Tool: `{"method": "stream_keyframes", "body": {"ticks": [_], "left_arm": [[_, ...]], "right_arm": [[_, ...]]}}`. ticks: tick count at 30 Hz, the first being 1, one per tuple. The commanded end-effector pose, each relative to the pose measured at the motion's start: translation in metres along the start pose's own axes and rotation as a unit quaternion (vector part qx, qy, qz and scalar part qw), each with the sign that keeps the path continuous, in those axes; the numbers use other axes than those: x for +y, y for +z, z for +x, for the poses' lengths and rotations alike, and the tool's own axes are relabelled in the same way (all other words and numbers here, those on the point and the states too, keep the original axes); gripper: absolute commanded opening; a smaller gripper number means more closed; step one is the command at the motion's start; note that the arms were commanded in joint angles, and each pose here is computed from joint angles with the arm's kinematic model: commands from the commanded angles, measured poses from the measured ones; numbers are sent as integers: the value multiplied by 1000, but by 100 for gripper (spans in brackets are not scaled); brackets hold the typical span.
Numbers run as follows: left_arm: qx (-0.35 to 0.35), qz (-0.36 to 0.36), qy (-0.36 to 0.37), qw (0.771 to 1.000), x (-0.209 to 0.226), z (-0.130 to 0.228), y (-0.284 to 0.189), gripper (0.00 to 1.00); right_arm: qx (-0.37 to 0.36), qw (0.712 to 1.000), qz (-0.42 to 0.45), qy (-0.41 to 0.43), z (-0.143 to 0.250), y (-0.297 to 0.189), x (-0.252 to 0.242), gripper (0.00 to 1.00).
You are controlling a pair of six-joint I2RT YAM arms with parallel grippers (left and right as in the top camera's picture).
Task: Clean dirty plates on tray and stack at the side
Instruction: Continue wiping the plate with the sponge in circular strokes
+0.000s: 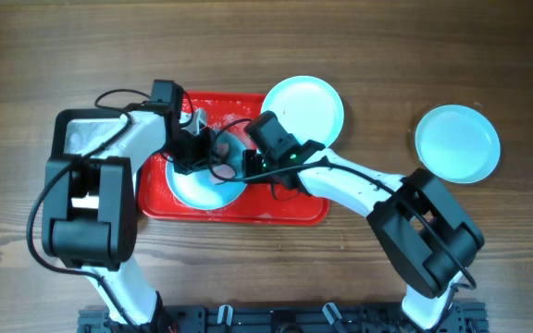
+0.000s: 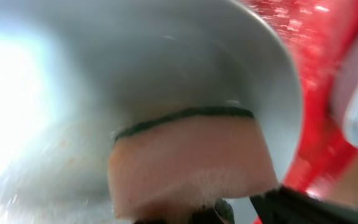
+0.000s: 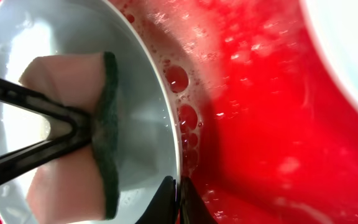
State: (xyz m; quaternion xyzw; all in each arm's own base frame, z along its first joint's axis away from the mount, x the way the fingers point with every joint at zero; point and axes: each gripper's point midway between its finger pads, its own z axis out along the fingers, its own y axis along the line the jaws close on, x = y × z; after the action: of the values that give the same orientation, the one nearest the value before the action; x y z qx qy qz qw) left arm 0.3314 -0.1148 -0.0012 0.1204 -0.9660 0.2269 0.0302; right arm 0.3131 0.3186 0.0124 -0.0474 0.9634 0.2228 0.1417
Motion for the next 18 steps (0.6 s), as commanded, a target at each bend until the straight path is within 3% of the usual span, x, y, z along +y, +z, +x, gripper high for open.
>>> {"method": "stream_keyframes", "body": {"ticks": [1, 7, 10, 14, 18], "left_arm": [[-70, -334, -108, 934, 130, -1, -14, 4], [-130, -442, -125, 879, 158, -8, -46, 4], [-150, -462, -122, 866, 157, -11, -51, 4], [-120, -462, -105, 873, 148, 3, -44, 4], [17, -382, -75, 921, 123, 48, -15, 4]], "right_arm": [[30, 999, 3, -11, 17, 12, -4, 4], [30, 999, 3, -11, 17, 12, -4, 4], [30, 999, 3, -11, 17, 12, -4, 4], [30, 999, 3, -11, 17, 12, -4, 4], [30, 999, 3, -11, 16, 12, -4, 4]]}}
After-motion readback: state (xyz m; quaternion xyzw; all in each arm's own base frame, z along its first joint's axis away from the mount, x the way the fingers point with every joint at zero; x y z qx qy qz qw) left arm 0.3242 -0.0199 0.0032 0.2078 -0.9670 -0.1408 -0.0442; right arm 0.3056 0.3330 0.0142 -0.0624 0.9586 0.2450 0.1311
